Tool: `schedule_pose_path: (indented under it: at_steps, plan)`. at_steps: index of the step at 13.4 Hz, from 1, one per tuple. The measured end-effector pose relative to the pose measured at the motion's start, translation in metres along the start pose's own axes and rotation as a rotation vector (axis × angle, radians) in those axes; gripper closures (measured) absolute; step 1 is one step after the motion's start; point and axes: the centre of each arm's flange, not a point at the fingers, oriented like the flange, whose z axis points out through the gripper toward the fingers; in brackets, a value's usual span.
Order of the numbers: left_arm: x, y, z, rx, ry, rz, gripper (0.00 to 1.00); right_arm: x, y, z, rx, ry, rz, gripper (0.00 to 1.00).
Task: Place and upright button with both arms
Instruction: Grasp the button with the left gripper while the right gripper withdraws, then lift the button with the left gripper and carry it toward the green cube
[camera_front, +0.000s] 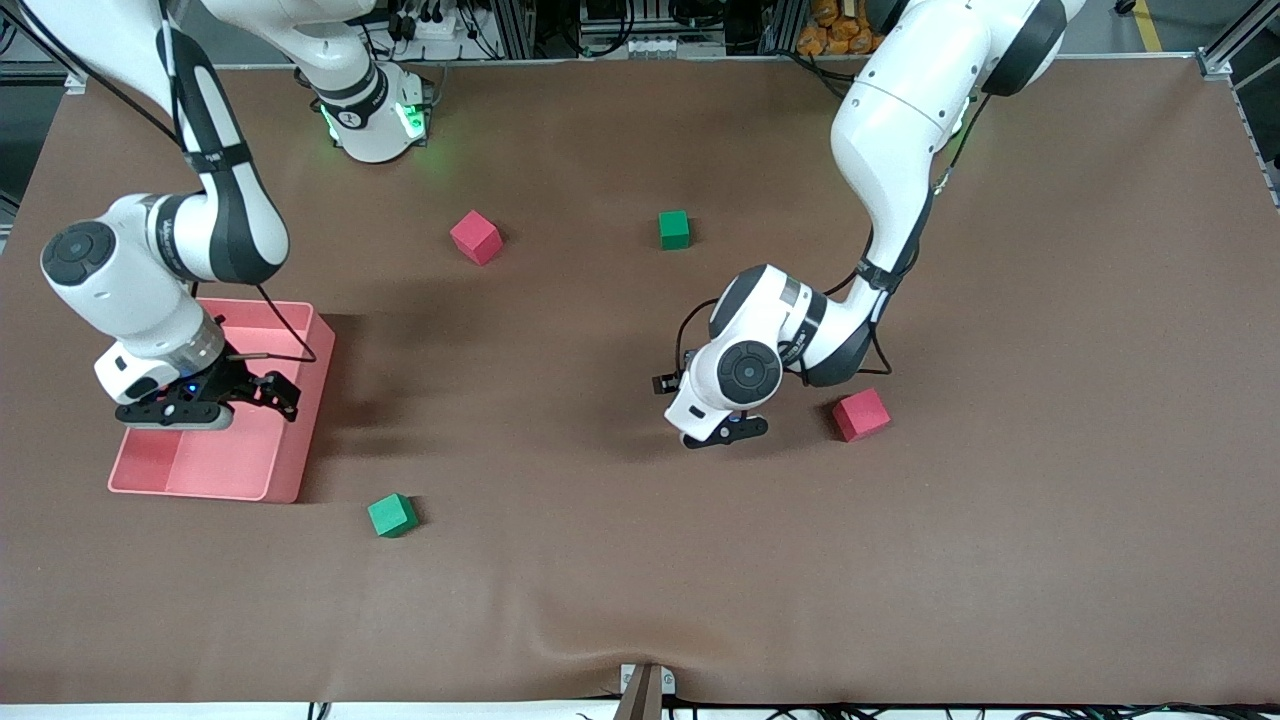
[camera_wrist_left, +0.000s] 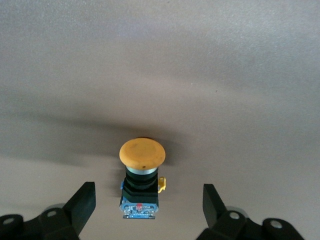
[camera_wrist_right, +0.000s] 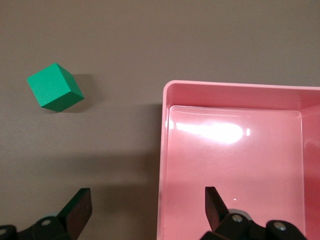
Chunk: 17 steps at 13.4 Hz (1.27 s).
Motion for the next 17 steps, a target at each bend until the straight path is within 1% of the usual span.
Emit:
schedule_pose_path:
  at_steps: [1,2,3,4,5,7,8,9,11,12,13,14,15,16,17]
  plan:
    - [0.000,0.000,0.003,0.003,-0.003,-0.001,0.08,0.001,-0.005,-0.004,0.003,0.007,-0.008,0.00]
    - [0.000,-0.001,0.007,0.007,-0.008,-0.001,0.08,0.002,-0.009,-0.007,0.006,0.006,-0.014,0.00]
    - [0.000,0.000,0.012,0.012,-0.013,0.000,0.08,0.001,-0.012,-0.012,0.009,-0.011,-0.019,0.00]
    - [-0.002,0.001,0.020,0.019,-0.020,0.003,0.08,0.001,-0.013,-0.028,0.015,-0.050,-0.021,0.00]
    - [-0.004,0.002,0.023,0.025,-0.025,0.006,0.09,-0.002,-0.013,-0.045,0.022,-0.114,-0.021,0.00]
    - [-0.009,0.004,0.026,0.032,-0.031,0.012,0.13,-0.006,-0.009,-0.080,0.032,-0.196,-0.015,0.00]
    - [-0.009,0.004,0.027,0.034,-0.033,0.013,0.23,-0.009,-0.005,-0.096,0.037,-0.224,-0.008,0.00]
    - [-0.009,0.004,0.028,0.036,-0.034,0.012,0.30,-0.012,0.002,-0.113,0.040,-0.246,0.002,0.00]
    - [-0.009,0.002,0.030,0.039,-0.036,0.010,0.30,-0.013,0.016,-0.156,0.047,-0.303,0.025,0.00]
    - [-0.008,0.001,0.030,0.039,-0.036,0.008,0.31,-0.009,0.026,-0.185,0.050,-0.330,0.040,0.00]
    - [-0.007,0.001,0.030,0.040,-0.036,0.007,0.33,-0.003,0.036,-0.215,0.050,-0.346,0.056,0.00]
    - [-0.007,0.000,0.030,0.040,-0.036,0.007,0.33,0.003,0.045,-0.243,0.050,-0.346,0.067,0.00]
    - [-0.008,0.001,0.030,0.041,-0.036,0.008,0.37,0.007,0.050,-0.262,0.050,-0.334,0.066,0.00]
    - [-0.008,0.001,0.030,0.041,-0.036,0.008,0.37,0.011,0.053,-0.272,0.051,-0.320,0.049,0.00]
    - [-0.008,0.001,0.030,0.041,-0.036,0.008,0.45,0.014,0.055,-0.274,0.052,-0.313,0.030,0.00]
